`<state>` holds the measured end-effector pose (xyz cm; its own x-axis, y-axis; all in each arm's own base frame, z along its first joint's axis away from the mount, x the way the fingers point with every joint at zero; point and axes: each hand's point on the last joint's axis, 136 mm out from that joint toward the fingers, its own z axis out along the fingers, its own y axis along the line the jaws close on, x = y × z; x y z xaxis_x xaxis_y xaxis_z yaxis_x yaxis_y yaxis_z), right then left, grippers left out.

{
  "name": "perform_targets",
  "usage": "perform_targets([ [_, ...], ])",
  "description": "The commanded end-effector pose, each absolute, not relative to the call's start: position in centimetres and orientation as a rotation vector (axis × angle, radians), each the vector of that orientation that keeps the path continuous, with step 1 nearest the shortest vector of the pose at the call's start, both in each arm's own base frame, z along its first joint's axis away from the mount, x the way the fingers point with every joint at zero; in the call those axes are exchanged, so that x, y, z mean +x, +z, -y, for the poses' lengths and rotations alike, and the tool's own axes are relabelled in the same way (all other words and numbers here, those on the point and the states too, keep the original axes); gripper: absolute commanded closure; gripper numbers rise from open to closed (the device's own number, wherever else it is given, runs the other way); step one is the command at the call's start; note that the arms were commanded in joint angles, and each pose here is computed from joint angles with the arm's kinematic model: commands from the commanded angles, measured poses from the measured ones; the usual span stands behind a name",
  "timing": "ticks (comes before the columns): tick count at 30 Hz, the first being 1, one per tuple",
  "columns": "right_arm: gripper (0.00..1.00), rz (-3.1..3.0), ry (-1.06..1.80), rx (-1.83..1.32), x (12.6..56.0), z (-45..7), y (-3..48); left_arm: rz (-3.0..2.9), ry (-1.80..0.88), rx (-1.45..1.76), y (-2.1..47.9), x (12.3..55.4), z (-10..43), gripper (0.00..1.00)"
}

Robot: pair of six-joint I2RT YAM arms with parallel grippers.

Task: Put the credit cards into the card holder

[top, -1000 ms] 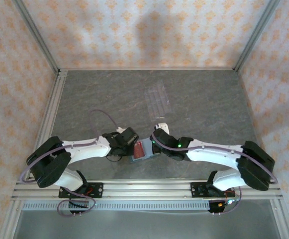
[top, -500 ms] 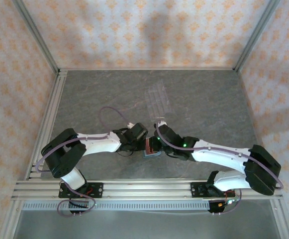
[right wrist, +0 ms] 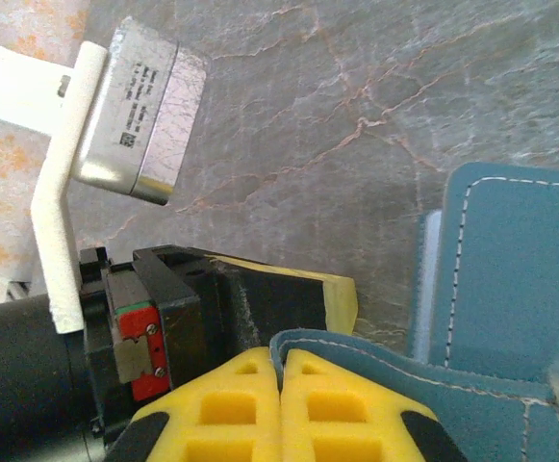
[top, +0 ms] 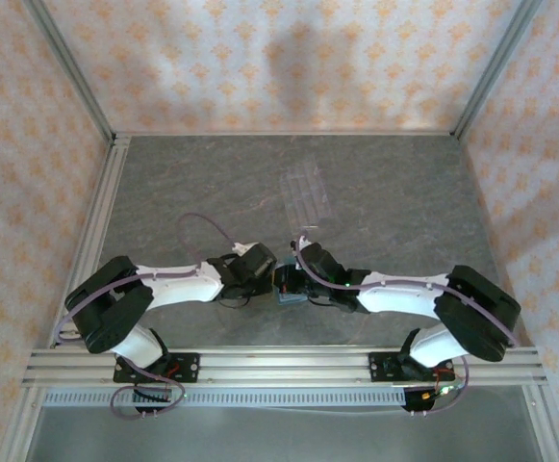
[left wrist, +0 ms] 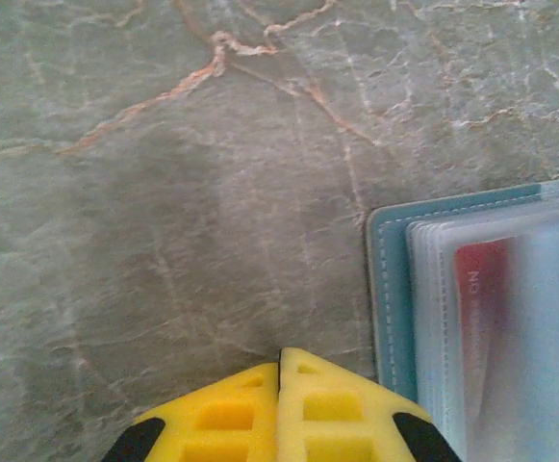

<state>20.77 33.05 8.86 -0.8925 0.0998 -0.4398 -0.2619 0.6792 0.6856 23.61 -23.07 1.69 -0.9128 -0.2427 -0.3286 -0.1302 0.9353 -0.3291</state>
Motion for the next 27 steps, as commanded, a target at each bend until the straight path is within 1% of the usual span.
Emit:
perform_targets([
  [1,1.00,-2.405,1.210,-0.128,21.0,-34.9,9.7,-2.742,-0.391,-0.302,1.5,22.5,22.1,0.99],
  [3,1.00,-2.413,1.206,-0.129,21.2,-35.2,9.4,-2.732,-0.339,-0.342,1.4,22.3,20.9,0.99],
  [5,0.96,-2.427,1.193,-0.132,21.3,-35.3,8.8,-2.726,-0.273,-0.366,1.6,21.9,19.5,0.99],
  [7,0.89,-2.455,1.167,-0.144,21.4,-35.5,7.9,-2.708,-0.251,-0.377,2.1,21.6,18.5,0.99],
  [9,0.85,-2.488,1.152,-0.163,21.3,-35.9,6.9,-2.689,-0.226,-0.386,2.8,21.2,17.3,0.98],
  [14,0.83,-2.530,1.098,-0.128,21.9,-36.0,4.2,-2.634,-0.160,-0.404,4.8,20.3,14.5,0.94],
  [19,0.66,-2.506,1.153,-0.197,21.7,-37.2,6.1,-2.584,-0.167,-0.419,6.3,19.5,12.7,0.88],
  [21,0.54,-2.502,1.167,-0.250,21.3,-37.4,7.7,-2.573,-0.170,-0.422,6.6,19.3,12.2,0.86],
  [22,0.50,-2.508,1.171,-0.273,21.1,-37.5,8.2,-2.567,-0.174,-0.421,6.8,19.2,12.0,0.85],
  [27,0.40,-2.544,1.134,-0.366,20.2,-36.9,10.9,-2.558,-0.203,-0.396,7.5,19.2,12.3,0.79],
])
